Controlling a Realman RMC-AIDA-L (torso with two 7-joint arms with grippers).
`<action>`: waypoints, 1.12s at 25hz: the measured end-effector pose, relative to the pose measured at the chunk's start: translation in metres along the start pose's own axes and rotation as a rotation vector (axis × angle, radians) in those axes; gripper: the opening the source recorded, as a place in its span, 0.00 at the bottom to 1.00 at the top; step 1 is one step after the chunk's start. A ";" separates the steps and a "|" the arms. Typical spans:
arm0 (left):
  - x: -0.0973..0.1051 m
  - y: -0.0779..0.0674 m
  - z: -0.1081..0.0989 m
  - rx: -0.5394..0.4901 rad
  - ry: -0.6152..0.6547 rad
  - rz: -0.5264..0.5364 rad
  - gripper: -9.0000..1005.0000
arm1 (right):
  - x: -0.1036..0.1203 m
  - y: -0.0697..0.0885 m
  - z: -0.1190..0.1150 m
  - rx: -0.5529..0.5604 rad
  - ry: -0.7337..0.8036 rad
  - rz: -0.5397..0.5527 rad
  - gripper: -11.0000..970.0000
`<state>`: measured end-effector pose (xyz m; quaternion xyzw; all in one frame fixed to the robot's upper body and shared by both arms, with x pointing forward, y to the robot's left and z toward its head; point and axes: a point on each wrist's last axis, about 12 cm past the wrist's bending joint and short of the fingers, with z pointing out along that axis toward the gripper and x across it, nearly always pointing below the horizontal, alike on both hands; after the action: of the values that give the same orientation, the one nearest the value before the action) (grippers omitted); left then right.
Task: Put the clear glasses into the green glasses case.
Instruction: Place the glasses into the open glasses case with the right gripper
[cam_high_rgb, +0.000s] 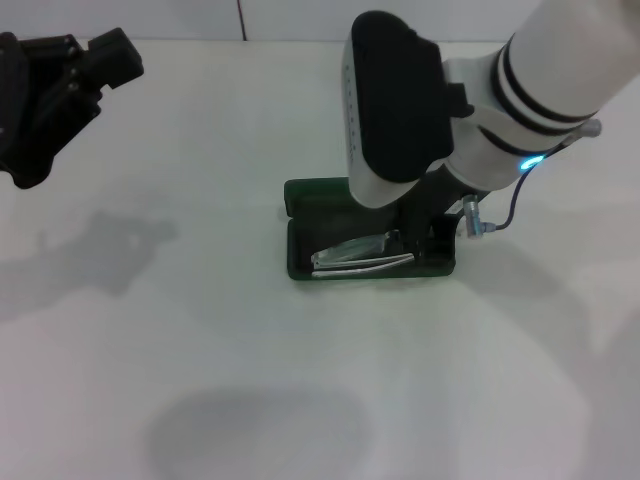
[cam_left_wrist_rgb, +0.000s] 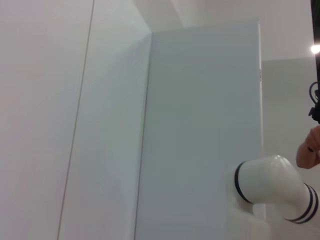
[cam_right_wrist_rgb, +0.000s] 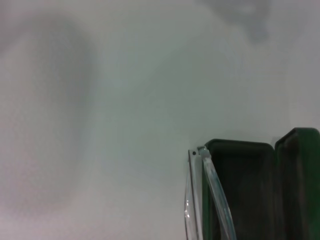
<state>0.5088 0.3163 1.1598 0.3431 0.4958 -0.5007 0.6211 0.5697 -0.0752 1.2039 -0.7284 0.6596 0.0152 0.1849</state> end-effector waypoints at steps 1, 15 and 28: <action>0.000 0.000 0.000 -0.003 0.000 0.000 0.05 | 0.001 0.000 0.003 0.003 0.003 -0.001 0.06; 0.002 0.005 0.007 -0.015 0.004 -0.009 0.05 | -0.001 -0.001 0.028 0.097 -0.031 -0.002 0.07; 0.004 0.004 0.007 -0.020 -0.003 -0.017 0.05 | 0.001 -0.001 0.036 0.148 0.009 0.003 0.06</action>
<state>0.5149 0.3097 1.1575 0.3319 0.5028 -0.5014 0.6210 0.5786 -0.0656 1.1701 -0.7120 0.6606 -0.0365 0.2352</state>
